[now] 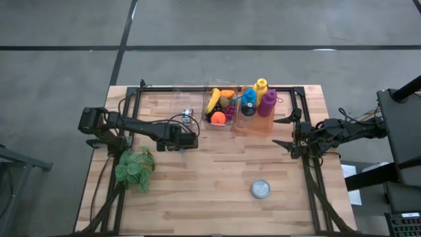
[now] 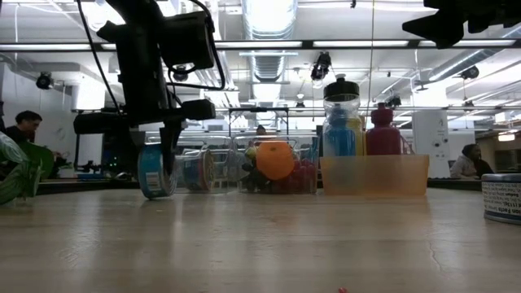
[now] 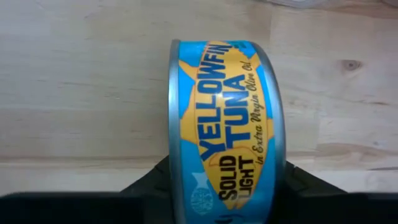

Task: Pick & Place Food Item
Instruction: Put the yellow and blue tuna can into the left transparent bin

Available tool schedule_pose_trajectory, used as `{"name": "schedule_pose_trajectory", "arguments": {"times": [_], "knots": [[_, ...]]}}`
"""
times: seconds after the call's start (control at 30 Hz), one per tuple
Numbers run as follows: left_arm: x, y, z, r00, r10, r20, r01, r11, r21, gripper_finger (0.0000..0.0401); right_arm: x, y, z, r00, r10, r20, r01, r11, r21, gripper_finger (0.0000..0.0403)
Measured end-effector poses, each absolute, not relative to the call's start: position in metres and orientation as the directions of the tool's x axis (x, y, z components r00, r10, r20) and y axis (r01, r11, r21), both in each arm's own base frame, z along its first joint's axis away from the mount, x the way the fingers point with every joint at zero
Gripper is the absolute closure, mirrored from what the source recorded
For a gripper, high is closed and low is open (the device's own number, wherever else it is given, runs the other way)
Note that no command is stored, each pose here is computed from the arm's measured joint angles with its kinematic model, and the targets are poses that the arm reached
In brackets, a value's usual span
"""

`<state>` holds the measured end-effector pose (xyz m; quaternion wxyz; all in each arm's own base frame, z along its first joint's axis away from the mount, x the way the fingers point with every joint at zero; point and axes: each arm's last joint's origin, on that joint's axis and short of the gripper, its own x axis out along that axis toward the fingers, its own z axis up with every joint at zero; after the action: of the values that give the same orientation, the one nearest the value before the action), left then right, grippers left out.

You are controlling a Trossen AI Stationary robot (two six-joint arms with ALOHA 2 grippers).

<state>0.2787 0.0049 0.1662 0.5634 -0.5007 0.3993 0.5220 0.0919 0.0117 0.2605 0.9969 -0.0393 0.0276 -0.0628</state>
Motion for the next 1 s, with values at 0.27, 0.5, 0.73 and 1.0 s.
{"name": "schedule_pose_trajectory", "arguments": {"times": [0.27,0.5,0.73,1.0], "knots": [[0.28,0.005,0.166,0.151,0.188,-0.97,-0.987,-0.03,-0.16,0.0261,0.092,0.012,0.261,0.991,-0.128,-0.05,0.123,0.989,-0.082,0.0032],[0.28,0.005,0.167,0.15,0.188,-0.971,-0.987,-0.03,-0.158,0.0268,0.092,0.012,0.261,0.991,-0.128,-0.05,0.123,0.989,-0.081,0.0032],[0.283,0.005,0.178,0.172,0.184,-0.968,-0.984,-0.019,-0.179,0.0266,0.092,0.012,0.261,0.991,-0.127,-0.05,0.123,0.989,-0.081,0.0032],[0.291,0.005,0.203,0.169,0.184,-0.968,-0.985,0.001,-0.171,0.0265,0.092,0.012,0.261,0.991,-0.127,-0.049,0.123,0.989,-0.08,0.0032]]}}
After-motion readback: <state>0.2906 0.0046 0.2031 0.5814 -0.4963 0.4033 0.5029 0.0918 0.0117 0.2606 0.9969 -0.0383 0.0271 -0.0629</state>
